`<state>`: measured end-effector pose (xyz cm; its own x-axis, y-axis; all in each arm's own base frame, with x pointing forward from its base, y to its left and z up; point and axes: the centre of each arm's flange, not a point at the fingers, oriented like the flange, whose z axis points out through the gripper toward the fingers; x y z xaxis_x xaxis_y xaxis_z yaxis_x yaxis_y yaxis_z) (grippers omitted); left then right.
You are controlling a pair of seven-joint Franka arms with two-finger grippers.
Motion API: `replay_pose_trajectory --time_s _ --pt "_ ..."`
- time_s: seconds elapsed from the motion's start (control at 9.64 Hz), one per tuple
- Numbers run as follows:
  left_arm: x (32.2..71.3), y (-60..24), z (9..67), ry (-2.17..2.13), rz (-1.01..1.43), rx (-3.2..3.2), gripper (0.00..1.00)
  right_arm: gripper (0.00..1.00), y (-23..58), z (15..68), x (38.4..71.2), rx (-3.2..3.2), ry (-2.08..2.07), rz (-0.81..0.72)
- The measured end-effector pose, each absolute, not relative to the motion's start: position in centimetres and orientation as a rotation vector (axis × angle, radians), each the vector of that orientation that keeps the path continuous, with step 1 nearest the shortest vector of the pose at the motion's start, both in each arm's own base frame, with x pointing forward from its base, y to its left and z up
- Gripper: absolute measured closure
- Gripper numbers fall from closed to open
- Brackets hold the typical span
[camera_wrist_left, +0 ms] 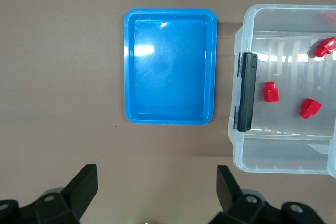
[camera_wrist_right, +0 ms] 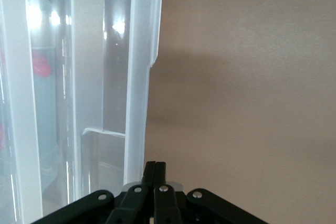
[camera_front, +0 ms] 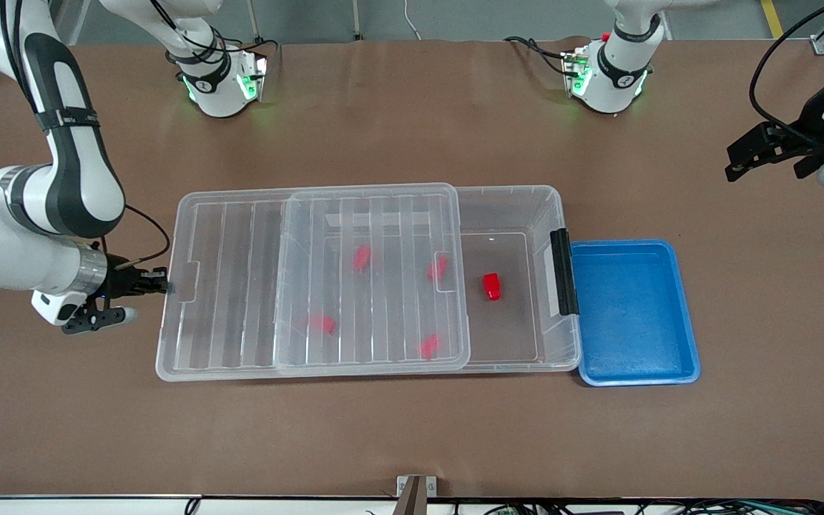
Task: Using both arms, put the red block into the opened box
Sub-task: 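Push the lid with the right gripper to slide it shut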
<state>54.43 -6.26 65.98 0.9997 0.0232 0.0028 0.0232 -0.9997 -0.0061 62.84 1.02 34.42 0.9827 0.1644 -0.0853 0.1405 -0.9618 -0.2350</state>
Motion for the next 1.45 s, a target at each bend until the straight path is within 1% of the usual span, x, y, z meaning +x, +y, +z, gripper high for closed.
replay_pose_trajectory --time_s 0.93,1.45 --pt "54.9 -6.3 65.5 -0.036 -0.010 -3.137 0.00 0.99 9.8 34.5 63.0 -2.881 -0.094 0.185" --pt "54.9 -6.1 65.5 -0.034 -0.011 -3.137 0.00 0.99 12.6 35.0 63.1 -2.871 -0.057 0.187"
